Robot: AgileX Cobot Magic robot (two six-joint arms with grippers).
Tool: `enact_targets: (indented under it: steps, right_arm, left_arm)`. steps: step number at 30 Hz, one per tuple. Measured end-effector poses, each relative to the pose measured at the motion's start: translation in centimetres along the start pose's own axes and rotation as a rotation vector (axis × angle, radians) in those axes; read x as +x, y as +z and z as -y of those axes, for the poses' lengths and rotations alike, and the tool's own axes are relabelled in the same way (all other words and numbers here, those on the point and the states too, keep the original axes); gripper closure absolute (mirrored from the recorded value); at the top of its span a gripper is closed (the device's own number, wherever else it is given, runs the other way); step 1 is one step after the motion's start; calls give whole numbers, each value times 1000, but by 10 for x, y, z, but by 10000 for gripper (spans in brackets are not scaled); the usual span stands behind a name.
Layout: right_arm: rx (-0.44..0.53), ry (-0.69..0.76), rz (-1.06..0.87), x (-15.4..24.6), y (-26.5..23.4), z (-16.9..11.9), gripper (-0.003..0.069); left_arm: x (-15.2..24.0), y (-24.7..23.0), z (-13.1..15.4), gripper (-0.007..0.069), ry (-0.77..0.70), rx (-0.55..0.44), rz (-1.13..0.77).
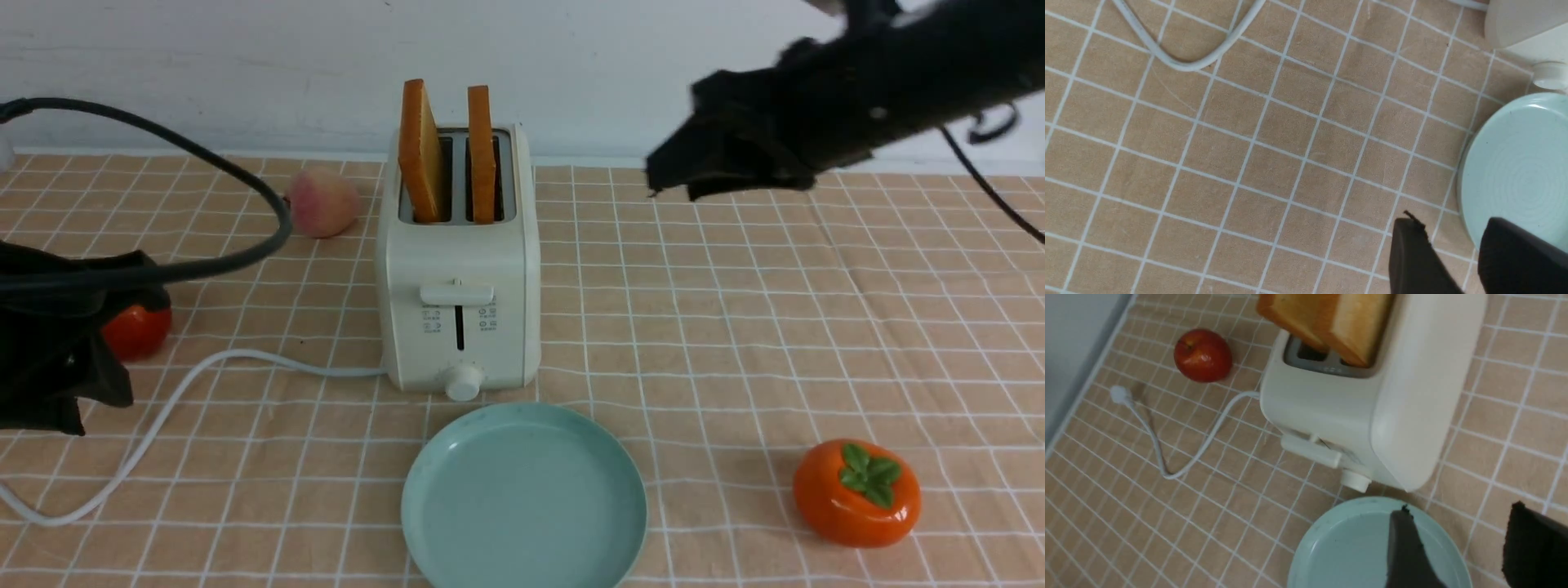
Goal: Take toasted bread from bread machine on light coffee tablecloth place on plate.
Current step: 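Grasp the toast slice in the toaster and pull it up out of the slot with the right gripper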
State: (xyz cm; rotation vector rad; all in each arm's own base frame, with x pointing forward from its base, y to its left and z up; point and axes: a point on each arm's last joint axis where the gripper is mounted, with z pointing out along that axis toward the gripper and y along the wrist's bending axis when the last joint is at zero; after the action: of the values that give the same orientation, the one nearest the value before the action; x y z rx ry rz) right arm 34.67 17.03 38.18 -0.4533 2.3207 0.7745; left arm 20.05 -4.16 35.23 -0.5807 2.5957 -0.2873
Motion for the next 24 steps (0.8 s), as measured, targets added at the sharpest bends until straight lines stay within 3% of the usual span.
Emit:
enact_targets:
  steps: [7, 11, 20, 24]
  right_arm:
    - [238, -55, 22, -36, 68, -50, 209]
    - [278, -23, 84, -41, 93, -63, 205]
    - [305, -48, 144, -38, 143, -47, 218]
    - [352, -84, 122, -31, 163, -36, 297]
  left_arm:
    - [1, 0, 2, 387, -8, 17, -12]
    - [1, 0, 2, 387, -8, 17, -12]
    - [1, 0, 1, 387, -8, 15, -14]
    - [1, 0, 1, 387, -8, 15, -14]
